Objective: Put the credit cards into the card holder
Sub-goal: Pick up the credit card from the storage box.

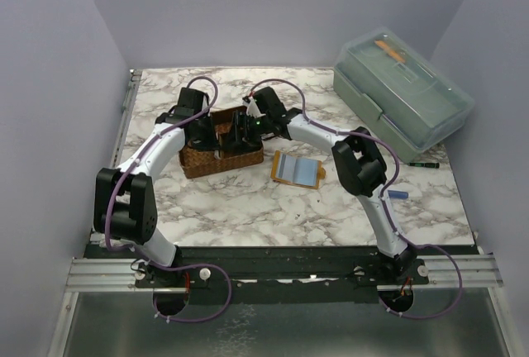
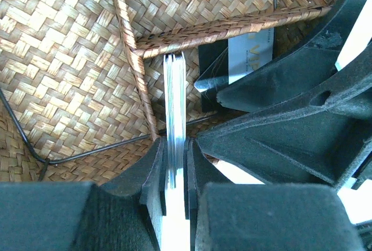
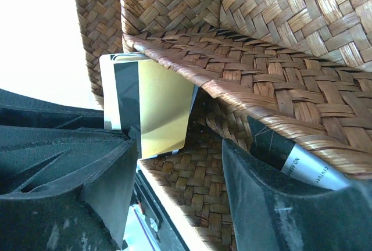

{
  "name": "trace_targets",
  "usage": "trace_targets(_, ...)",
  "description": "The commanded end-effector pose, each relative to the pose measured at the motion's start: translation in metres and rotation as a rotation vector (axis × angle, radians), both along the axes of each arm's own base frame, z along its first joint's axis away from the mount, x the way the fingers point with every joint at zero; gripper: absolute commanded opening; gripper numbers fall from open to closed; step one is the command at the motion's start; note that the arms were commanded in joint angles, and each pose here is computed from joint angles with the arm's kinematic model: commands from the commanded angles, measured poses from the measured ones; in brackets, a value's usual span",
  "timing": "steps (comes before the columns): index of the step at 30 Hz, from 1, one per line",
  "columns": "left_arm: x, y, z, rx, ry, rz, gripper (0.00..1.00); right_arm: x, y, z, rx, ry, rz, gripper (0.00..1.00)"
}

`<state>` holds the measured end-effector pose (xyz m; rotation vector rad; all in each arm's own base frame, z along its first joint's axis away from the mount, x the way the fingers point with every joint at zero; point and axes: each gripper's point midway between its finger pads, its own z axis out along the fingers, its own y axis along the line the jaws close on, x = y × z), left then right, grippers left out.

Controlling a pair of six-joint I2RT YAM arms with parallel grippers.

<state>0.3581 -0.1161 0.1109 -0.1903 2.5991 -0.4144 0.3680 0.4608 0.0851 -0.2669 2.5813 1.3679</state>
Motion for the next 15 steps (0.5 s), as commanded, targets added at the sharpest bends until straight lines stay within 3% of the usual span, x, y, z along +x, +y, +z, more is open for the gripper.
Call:
trace_targets(1,0.009,-0.003,0.02,-0.093,-0.031,-0.016,0.0,-0.005,-0.01,0.004,0.008,0.013,0.014,0.67)
trace_targets(15,0.023,-0.008,0.047,-0.355,-0.07,-0.046,0.0,0.008,-0.03,0.04,0.074,-0.054,0.011,0.69)
